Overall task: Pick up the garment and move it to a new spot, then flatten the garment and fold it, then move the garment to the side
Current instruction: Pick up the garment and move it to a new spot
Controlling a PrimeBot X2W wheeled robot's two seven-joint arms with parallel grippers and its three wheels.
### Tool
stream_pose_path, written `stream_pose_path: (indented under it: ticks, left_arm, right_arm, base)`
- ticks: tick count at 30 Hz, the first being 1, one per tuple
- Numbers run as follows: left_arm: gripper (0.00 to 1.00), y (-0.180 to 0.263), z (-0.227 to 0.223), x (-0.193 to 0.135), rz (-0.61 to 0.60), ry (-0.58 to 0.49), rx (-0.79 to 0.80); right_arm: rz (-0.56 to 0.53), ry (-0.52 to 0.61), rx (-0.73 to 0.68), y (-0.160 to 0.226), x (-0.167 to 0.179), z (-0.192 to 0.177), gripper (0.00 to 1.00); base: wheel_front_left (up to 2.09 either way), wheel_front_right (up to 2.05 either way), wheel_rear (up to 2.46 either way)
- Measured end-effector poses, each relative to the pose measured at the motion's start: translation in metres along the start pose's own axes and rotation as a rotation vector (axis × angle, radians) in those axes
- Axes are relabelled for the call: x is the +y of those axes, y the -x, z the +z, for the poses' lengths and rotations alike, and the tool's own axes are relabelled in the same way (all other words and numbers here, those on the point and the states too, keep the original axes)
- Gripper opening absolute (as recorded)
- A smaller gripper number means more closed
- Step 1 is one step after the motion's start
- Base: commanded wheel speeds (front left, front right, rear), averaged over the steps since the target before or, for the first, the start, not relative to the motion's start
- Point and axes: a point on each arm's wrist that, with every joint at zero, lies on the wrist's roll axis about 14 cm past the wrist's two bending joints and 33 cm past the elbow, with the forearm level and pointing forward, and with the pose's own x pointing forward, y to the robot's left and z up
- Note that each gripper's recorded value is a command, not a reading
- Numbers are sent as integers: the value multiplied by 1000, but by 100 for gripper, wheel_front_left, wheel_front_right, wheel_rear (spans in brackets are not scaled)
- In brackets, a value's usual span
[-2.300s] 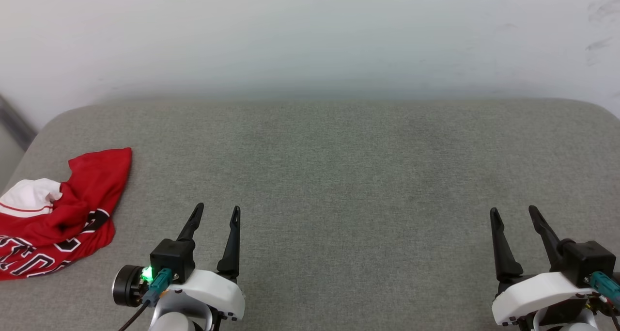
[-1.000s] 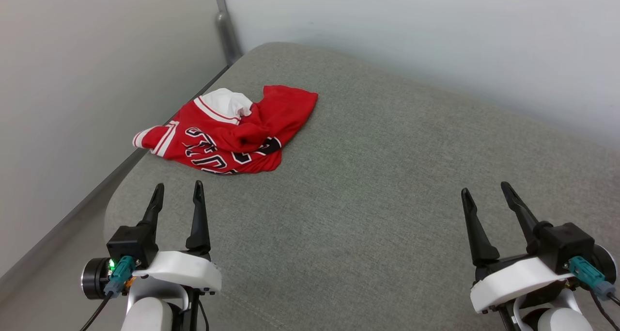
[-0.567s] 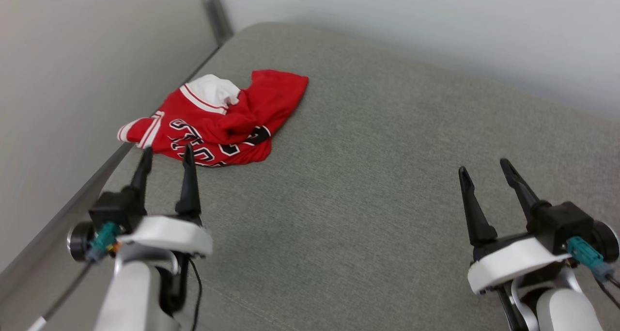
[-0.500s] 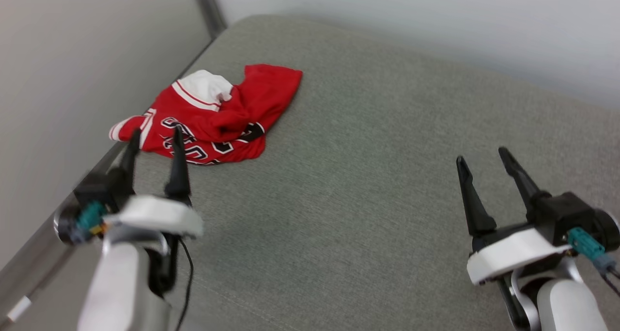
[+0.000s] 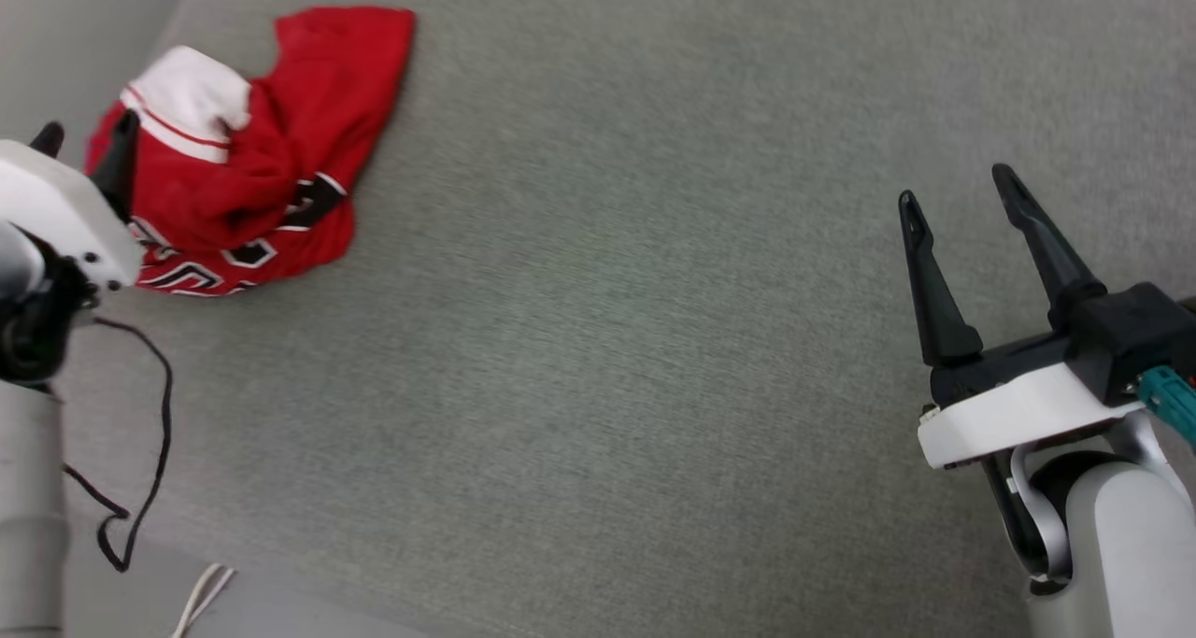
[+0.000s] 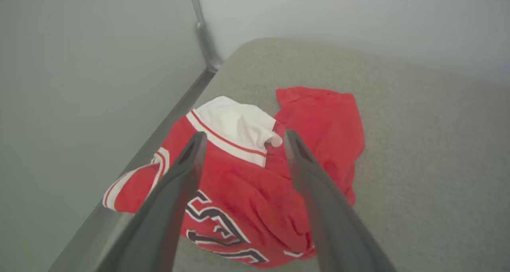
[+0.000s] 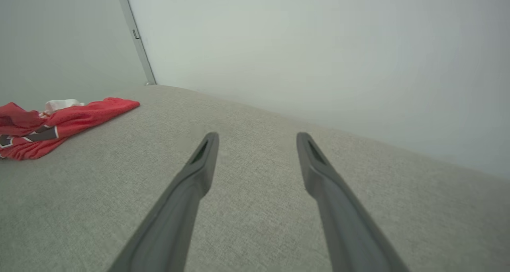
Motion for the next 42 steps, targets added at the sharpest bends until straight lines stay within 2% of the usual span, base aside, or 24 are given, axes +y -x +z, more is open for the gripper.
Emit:
stream_pose_path:
  ticks: [5, 9, 15, 16, 17, 18, 24, 29, 35, 39, 42]
  left_arm:
    - [100, -28, -65, -1, -10, 62, 339]
    - [100, -35, -112, -3, -9, 151, 545]
    - [100, -45, -138, -5, 15, 277, 643]
    - [53, -45, -139, -5, 19, 280, 650]
    - [31, -46, -139, -4, 24, 279, 646]
    - [0, -46, -139, -4, 29, 276, 639]
    - [0, -42, -112, 13, 80, 170, 473]
    - [0, -40, -29, 29, 113, 95, 180]
    - [0, -11, 74, 31, 96, -2, -174]
    - [0, 19, 131, 21, 61, -46, -389]
    - [0, 37, 153, 3, 9, -54, -485]
  right_arm:
    - [-49, -23, 54, 1, -23, -32, 100]
    - [-80, -27, 87, 4, -38, -51, 100]
    - [-101, -22, 114, 7, -50, -63, 100]
    - [-102, -17, 113, 8, -50, -62, 100]
    - [-103, -16, 112, 8, -51, -61, 100]
    - [-103, -14, 109, 8, -51, -60, 100]
    - [-104, 1, 74, 15, -46, -37, 100]
    - [-107, 6, 54, 27, -37, -19, 100]
    - [-113, 15, 11, 45, -25, 10, 100]
    - [-129, 26, -20, 61, -22, 28, 100]
    - [-150, 33, -45, 75, -23, 41, 100]
  base:
    - [0, 0, 0]
    - [0, 0, 0]
    - [0, 0, 0]
    - [0, 0, 0]
    - [0, 0, 0]
    - [0, 0, 0]
    - [0, 0, 0]
    - [0, 0, 0]
    - [0, 0, 0]
    - [0, 0, 0]
    - [0, 0, 0]
